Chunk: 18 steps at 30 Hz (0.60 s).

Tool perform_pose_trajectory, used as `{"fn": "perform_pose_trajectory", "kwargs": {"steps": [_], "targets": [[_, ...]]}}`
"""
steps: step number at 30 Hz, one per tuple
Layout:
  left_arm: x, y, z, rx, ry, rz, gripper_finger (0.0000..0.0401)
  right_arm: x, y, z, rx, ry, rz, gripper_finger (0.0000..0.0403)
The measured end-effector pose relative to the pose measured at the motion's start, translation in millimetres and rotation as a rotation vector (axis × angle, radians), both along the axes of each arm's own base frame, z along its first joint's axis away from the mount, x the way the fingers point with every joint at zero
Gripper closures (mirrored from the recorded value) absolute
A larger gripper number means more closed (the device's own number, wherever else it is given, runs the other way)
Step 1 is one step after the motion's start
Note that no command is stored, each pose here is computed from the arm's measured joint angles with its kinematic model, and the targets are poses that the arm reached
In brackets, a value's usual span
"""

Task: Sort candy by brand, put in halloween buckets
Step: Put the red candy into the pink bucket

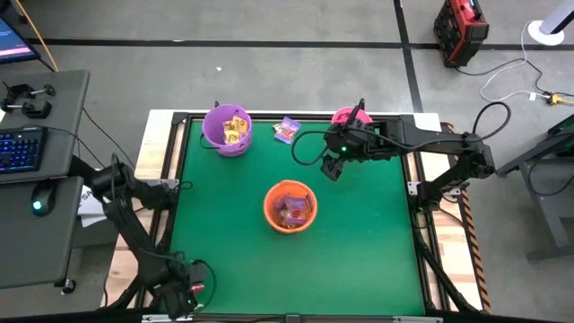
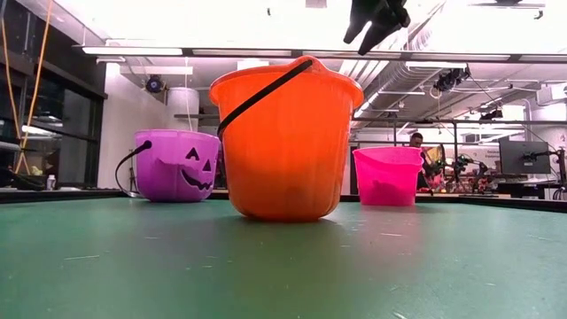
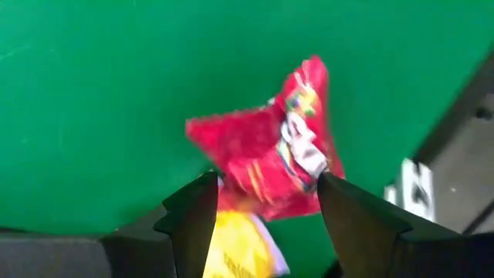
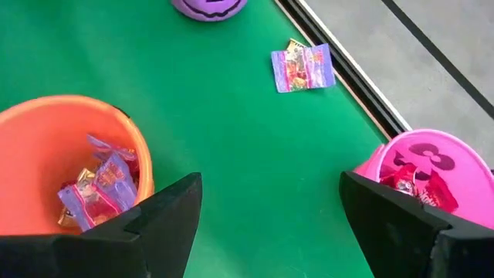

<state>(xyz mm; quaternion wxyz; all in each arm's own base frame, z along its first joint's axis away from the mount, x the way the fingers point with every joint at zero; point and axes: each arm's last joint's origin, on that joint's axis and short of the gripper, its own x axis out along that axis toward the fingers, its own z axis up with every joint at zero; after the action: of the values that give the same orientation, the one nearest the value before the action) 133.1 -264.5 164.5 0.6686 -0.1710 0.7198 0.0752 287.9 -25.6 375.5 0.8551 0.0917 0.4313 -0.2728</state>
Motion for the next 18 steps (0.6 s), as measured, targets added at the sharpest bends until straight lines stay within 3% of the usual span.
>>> {"fn": "perform_pose_trajectory", "kwargs": {"steps": [6,8,10,12,13,18], "targets": [[4,-4,-19,0.036,0.060,0.010,0.0198,0,0,0,-0.001,-0.002,-0.006,0.0103],[7,-3,-19,0.029,0.063,0.025,0.0227,0,0,0,0.002,-0.005,-0.012,0.0103],[11,0,-16,0.026,0.036,0.044,0.0286,0,0,0,0.002,-0.005,-0.012,0.0103],[18,6,-6,0.015,-0.023,0.076,0.0361,0,0,0,0.001,-0.004,-0.011,0.0103],[21,10,2,0.007,-0.069,0.101,0.0378,0,0,0,-0.001,-0.003,-0.007,0.0103],[33,46,55,-0.015,-0.307,0.204,0.0384,-2,0,-1,-0.028,0.041,0.040,0.0103]]}}
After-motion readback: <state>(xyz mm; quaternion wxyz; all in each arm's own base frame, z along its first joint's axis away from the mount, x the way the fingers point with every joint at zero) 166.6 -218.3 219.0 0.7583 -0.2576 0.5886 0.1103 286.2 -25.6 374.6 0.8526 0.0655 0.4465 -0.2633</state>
